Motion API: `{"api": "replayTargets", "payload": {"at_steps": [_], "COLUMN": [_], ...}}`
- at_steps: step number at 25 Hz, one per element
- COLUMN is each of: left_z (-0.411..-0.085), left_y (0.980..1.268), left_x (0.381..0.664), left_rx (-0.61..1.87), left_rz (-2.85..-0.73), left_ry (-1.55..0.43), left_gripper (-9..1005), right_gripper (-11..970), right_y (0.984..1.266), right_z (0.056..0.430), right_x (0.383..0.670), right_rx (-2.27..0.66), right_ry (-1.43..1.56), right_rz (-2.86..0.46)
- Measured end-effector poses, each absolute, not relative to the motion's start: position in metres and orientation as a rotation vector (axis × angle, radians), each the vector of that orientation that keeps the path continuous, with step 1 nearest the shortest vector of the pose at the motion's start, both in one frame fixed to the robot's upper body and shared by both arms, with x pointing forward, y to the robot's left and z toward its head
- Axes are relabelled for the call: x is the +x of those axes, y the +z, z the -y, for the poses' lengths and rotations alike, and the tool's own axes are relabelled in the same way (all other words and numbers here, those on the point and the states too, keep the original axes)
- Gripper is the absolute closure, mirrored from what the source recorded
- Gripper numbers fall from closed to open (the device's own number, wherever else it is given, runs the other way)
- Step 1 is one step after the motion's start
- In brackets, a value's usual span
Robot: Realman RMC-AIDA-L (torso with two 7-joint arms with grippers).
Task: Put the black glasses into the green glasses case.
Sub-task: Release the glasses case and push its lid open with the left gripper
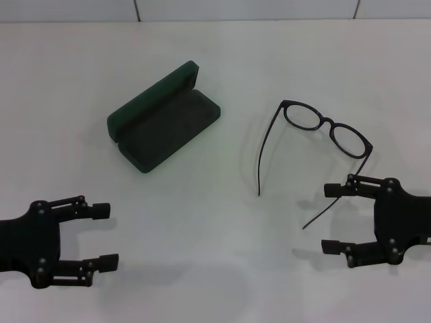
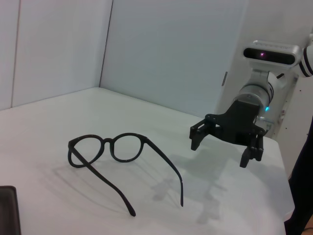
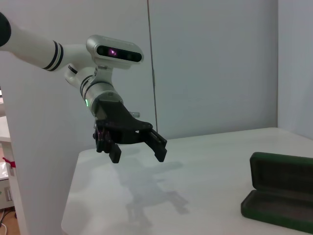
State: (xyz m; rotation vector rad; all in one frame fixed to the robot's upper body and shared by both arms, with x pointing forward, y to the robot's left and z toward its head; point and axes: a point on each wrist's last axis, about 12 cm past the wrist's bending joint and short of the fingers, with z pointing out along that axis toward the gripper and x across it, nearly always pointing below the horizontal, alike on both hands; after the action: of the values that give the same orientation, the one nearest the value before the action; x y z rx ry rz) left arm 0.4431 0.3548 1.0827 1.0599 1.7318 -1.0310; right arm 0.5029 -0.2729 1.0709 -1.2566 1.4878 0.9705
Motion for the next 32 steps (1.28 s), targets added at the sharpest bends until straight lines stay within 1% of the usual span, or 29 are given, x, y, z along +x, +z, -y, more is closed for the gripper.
{"api": "replayTargets", "payload": {"at_steps": [12,15,19,21,26,29,32], "left_z": [-0.354,-0.354,-0.351,-0.348,-0.339,-0.333,-0.327], "left_y": [1.083,1.085,1.094,1.097,1.103,1.117,1.138], "left_x": [0.444,0.448,0.468,0.481,0.515,0.537,0.563], "left_rx": [1.058,0.994,0.794,0.76,0.684,0.68,0.718], "left_rz": [-1.732,-1.763,-1.884,-1.964,-2.096,-2.123,-2.175], "left_ry": [-1.034,-1.066,-1.186,-1.218,-1.166,-1.14,-1.045], "left_gripper": [139,140,140,140,141,141,145], "right_gripper": [90,90,89,89,89,89,89], "right_y": [1.071,1.071,1.071,1.071,1.072,1.072,1.072], "right_z": [0.273,0.273,0.273,0.272,0.27,0.269,0.268], "right_x": [0.502,0.502,0.502,0.502,0.503,0.502,0.501], "right_rx": [-1.256,-1.256,-1.255,-1.255,-1.266,-1.27,-1.277], "right_ry": [0.975,0.975,0.976,0.977,0.986,0.996,1.004], "right_rz": [-1.486,-1.487,-1.486,-1.485,-1.474,-1.467,-1.465]}}
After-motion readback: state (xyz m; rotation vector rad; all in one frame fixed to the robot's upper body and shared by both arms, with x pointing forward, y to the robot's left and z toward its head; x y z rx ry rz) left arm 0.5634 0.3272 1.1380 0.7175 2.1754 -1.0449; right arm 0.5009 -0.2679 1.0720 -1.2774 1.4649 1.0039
